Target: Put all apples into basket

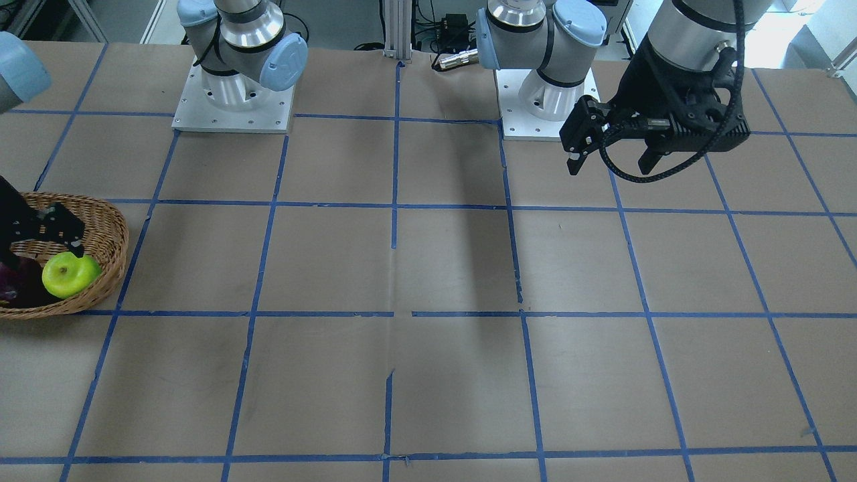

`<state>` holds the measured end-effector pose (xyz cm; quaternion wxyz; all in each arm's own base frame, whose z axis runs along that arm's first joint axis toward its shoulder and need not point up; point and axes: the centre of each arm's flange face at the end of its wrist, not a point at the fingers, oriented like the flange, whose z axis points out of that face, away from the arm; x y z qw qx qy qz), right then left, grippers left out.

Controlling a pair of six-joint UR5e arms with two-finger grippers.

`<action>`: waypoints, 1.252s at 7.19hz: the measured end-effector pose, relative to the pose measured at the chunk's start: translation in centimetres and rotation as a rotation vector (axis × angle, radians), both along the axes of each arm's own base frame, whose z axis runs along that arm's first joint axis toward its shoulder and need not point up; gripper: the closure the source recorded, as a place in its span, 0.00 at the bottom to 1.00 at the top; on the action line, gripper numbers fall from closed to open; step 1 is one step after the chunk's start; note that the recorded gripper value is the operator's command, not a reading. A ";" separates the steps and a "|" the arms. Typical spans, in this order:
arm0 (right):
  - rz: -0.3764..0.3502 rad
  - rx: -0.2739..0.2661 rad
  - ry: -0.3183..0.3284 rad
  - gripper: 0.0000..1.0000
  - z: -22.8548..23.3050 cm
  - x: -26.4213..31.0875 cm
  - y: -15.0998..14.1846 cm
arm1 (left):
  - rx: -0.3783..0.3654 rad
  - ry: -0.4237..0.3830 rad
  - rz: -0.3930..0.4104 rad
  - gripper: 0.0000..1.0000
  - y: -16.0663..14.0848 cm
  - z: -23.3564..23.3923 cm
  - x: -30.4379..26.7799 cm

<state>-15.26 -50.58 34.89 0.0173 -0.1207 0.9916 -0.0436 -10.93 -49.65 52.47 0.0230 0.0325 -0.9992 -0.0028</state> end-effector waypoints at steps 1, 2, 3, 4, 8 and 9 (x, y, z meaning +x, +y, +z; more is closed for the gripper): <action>-0.022 0.029 -0.013 0.00 4.4 1.8 -0.7 | 0.037 0.004 0.001 0.00 0.4 -0.8 0.0; -0.063 0.061 -0.023 0.00 8.4 5.0 -1.4 | 0.051 0.005 -0.002 0.00 0.8 -1.0 -0.1; -0.096 0.089 -0.010 0.00 11.1 9.5 -2.0 | 0.048 0.007 -0.005 0.00 1.3 -0.7 -0.2; -0.130 0.110 0.018 0.00 12.7 15.2 -2.2 | 0.058 0.007 -0.008 0.00 2.1 -1.1 -0.3; -0.322 0.083 0.032 0.00 14.7 31.3 -0.7 | -0.030 -0.033 -0.003 0.00 2.5 -0.7 1.8; -0.335 0.065 0.023 0.00 15.3 31.8 -0.9 | -0.026 -0.036 -0.001 0.00 1.6 -1.7 2.2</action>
